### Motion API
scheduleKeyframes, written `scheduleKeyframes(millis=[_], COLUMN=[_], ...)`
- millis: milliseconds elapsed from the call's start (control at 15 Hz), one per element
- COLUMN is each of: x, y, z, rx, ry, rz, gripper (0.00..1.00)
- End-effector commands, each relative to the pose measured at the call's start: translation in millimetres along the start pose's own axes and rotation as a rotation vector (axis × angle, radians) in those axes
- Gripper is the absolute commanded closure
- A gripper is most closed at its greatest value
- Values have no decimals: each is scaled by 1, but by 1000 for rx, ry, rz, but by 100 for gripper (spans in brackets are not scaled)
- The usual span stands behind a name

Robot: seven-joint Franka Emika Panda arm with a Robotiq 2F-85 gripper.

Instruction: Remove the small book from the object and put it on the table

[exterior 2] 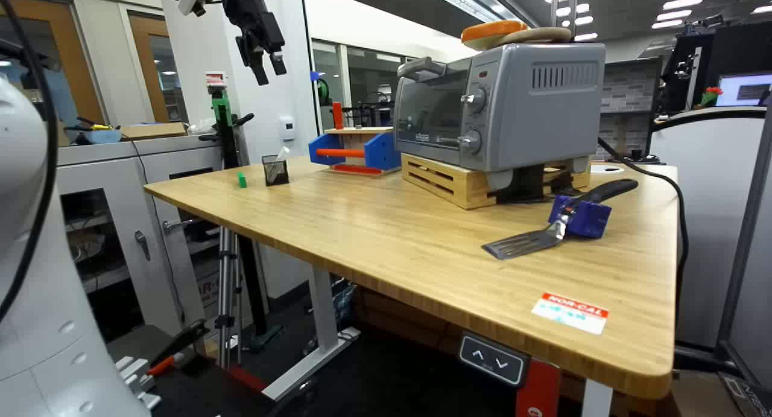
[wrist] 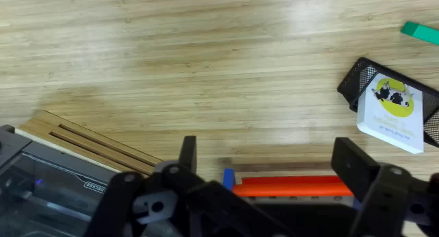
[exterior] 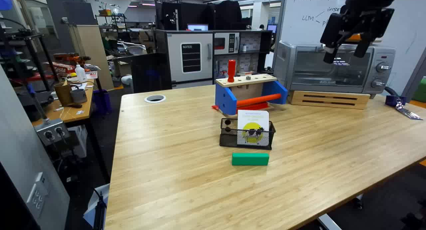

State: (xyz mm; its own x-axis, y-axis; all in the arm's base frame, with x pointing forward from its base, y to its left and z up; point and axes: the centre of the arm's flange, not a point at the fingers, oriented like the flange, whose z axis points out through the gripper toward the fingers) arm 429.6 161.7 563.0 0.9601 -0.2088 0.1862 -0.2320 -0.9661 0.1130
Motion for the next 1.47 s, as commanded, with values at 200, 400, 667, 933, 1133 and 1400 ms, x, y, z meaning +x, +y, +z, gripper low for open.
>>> scheduleKeyframes(millis=[200, 400, 667, 933, 1133, 1400], x=[0, -3, -12, -8, 2, 21], y=[0, -3, -18, -27, -28, -29], z=[0, 0, 1, 11, 32, 58], rx=[0, 0, 16, 56, 149, 144], ry=[0, -4, -2, -30, -91, -128], rz=[0, -51, -147, -216, -287, -333], gripper=[0, 0, 0, 0, 0, 0])
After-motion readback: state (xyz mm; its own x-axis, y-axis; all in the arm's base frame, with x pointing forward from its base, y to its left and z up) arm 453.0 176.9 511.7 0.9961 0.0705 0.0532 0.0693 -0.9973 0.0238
